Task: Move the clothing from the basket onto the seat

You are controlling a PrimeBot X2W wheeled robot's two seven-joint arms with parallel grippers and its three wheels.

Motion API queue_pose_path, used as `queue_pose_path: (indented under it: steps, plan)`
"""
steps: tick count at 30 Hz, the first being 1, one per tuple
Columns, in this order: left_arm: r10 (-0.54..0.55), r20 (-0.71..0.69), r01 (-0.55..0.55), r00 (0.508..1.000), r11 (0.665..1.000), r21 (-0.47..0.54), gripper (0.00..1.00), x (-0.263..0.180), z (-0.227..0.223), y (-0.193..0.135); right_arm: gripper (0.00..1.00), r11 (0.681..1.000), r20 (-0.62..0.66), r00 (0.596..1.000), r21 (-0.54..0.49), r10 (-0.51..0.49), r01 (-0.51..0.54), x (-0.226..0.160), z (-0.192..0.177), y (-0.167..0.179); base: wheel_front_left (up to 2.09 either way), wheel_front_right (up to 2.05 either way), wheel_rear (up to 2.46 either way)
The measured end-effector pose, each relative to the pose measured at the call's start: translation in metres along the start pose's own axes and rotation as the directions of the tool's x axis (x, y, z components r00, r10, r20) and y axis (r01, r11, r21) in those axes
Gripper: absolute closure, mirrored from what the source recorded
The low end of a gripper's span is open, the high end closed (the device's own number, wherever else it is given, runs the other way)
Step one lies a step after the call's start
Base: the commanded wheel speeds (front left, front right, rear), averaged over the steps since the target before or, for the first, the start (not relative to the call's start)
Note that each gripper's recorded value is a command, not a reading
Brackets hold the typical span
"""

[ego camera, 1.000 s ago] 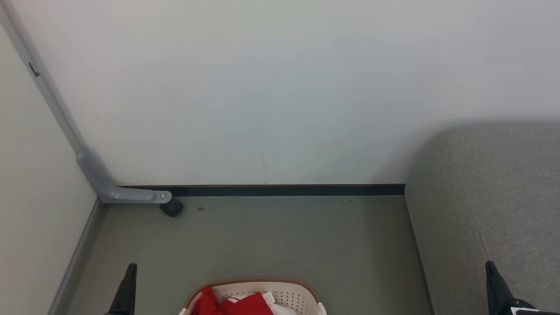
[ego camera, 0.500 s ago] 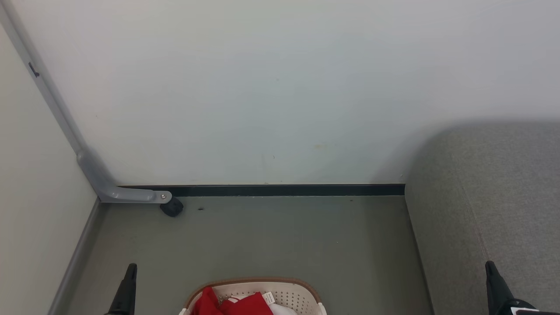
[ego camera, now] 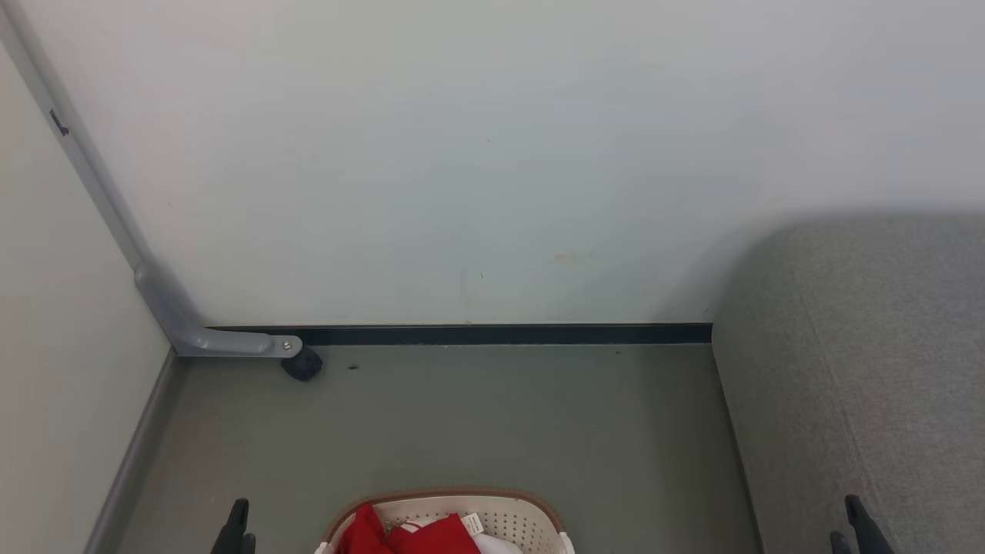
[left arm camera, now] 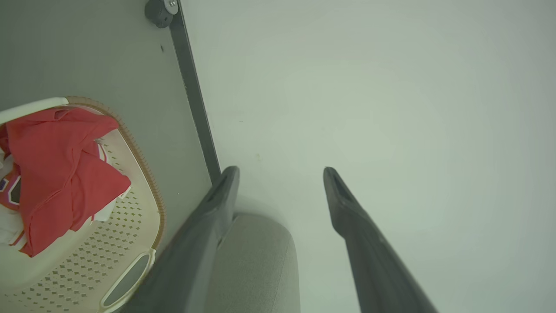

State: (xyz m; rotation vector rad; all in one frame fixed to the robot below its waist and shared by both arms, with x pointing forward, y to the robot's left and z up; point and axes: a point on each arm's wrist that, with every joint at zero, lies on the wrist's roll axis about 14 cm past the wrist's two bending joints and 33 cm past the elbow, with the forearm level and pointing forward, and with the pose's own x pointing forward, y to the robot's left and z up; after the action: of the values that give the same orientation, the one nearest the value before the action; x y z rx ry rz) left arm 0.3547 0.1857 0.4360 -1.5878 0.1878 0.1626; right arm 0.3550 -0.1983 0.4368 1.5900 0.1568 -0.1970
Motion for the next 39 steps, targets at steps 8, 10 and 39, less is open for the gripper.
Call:
queue_pose_path:
  steps: [8, 10, 39]
  plan:
    - [-0.005, 0.017, 0.005, 1.000, 1.000, 0.004, 0.00, 0.000, 0.000, -0.002, 0.00, 1.000, 0.013, 1.000, -0.022, 0.005, -0.005, 0.000, -0.002, 0.002, 0.00, 0.00, 0.00]
    - [-0.007, 0.027, 0.007, 1.000, 1.000, 0.005, 0.00, 0.000, 0.002, -0.002, 0.00, 0.999, 0.014, 1.000, -0.032, 0.009, -0.009, -0.001, -0.002, 0.003, 0.00, 0.00, 0.00]
    - [-0.066, 0.119, 0.017, 0.991, 0.928, 0.372, 0.00, -0.001, 0.016, -0.036, 0.00, 0.908, 0.021, 0.995, -0.413, 0.096, -0.079, 0.003, -0.016, 0.042, 0.00, 0.00, 0.00]
